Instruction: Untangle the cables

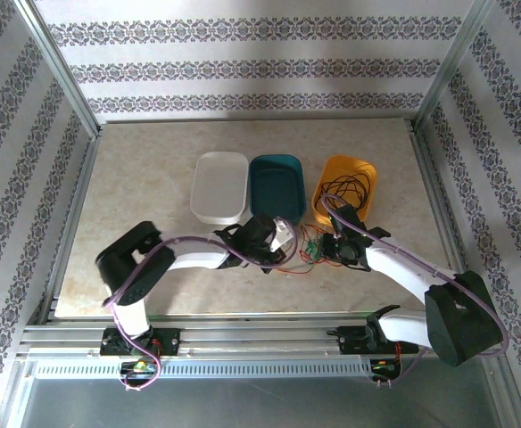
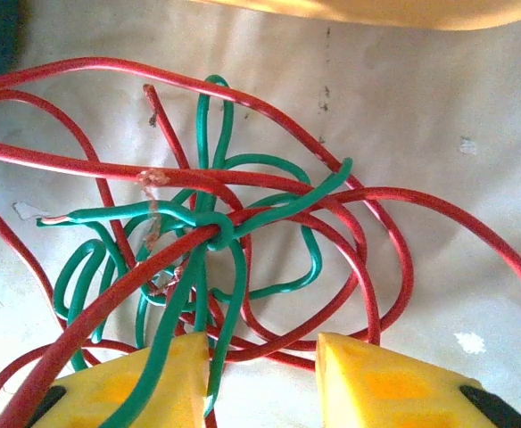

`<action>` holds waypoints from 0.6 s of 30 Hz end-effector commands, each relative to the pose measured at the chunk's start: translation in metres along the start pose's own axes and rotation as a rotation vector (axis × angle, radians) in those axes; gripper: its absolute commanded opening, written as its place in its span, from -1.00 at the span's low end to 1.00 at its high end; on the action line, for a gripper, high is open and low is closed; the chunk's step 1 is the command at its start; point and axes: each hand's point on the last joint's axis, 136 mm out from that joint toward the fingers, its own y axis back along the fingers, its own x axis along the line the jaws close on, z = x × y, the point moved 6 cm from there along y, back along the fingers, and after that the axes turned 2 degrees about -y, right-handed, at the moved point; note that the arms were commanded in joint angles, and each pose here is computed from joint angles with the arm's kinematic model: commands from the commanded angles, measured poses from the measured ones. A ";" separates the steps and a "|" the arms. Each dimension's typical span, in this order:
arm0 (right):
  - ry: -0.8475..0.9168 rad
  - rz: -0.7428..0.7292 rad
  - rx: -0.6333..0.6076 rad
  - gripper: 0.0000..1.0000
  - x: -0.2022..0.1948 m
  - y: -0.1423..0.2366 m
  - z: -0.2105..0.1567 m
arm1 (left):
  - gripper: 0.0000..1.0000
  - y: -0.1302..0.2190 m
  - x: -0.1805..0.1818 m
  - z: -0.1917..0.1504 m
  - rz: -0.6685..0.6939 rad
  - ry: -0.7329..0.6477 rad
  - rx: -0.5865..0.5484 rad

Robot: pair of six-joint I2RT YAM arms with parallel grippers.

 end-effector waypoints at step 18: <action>-0.103 -0.062 -0.016 -0.27 -0.024 -0.004 -0.003 | -0.92 0.332 0.013 0.189 0.647 -0.041 -1.063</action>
